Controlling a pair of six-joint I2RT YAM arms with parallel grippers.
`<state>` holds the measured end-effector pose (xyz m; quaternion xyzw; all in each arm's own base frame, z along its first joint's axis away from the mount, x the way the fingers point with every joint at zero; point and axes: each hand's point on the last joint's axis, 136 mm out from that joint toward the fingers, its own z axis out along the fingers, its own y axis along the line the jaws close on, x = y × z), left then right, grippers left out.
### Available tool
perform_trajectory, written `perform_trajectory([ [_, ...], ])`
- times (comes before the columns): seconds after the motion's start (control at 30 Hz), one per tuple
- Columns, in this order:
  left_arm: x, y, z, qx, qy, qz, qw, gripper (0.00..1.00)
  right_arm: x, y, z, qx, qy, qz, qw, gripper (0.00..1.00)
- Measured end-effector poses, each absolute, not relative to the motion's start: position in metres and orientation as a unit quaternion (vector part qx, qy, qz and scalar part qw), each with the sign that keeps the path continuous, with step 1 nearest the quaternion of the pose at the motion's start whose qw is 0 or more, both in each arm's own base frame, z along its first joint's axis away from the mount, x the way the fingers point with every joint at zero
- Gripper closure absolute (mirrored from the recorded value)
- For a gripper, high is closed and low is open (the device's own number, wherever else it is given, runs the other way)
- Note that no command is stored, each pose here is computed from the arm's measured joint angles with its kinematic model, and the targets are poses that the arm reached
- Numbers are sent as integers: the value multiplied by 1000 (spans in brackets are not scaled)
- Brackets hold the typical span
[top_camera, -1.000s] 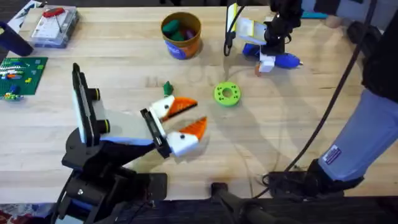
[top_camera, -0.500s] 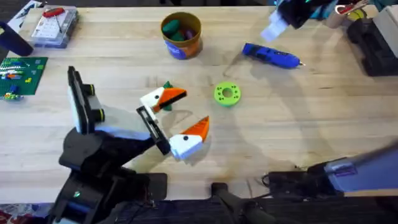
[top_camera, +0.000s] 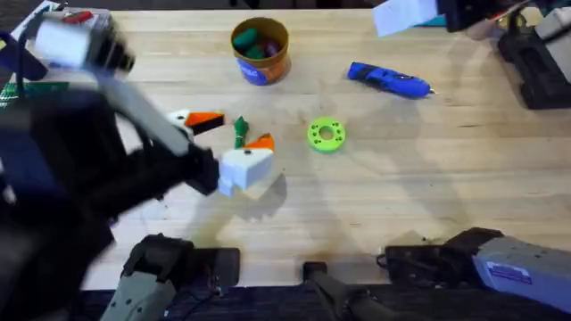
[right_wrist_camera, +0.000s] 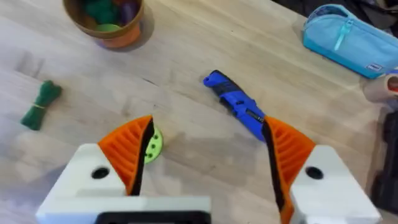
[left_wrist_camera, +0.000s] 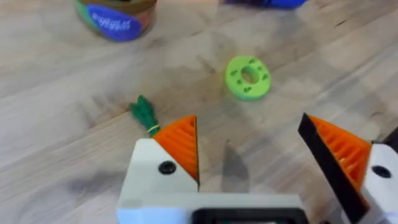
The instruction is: Pick up the gripper from the table and insert it into the empty holder that is missing its gripper. Then pick up a screw, insert it into the mounting hole, and use the screwdriver to tighten it. Finally, clean up the table by picking up the vegetable and placing it into the bucket.
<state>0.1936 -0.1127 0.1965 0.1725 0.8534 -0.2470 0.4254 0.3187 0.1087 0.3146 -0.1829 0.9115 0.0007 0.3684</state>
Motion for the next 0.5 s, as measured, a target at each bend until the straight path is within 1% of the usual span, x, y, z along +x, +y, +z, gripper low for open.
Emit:
perform_trajectory([
  [0.1,205,-104,196,164,889,-217,369,14,302,106,323,-165,914,13,372,5],
  [0.23,223,-87,191,138,928,-174,299,14,280,96,323,-147,922,18,358,5],
  [0.37,251,-73,187,124,942,-146,276,14,262,89,312,-133,931,19,339,6],
  [0.5,265,-65,168,116,954,-133,242,14,245,81,289,-123,941,17,316,5],
])
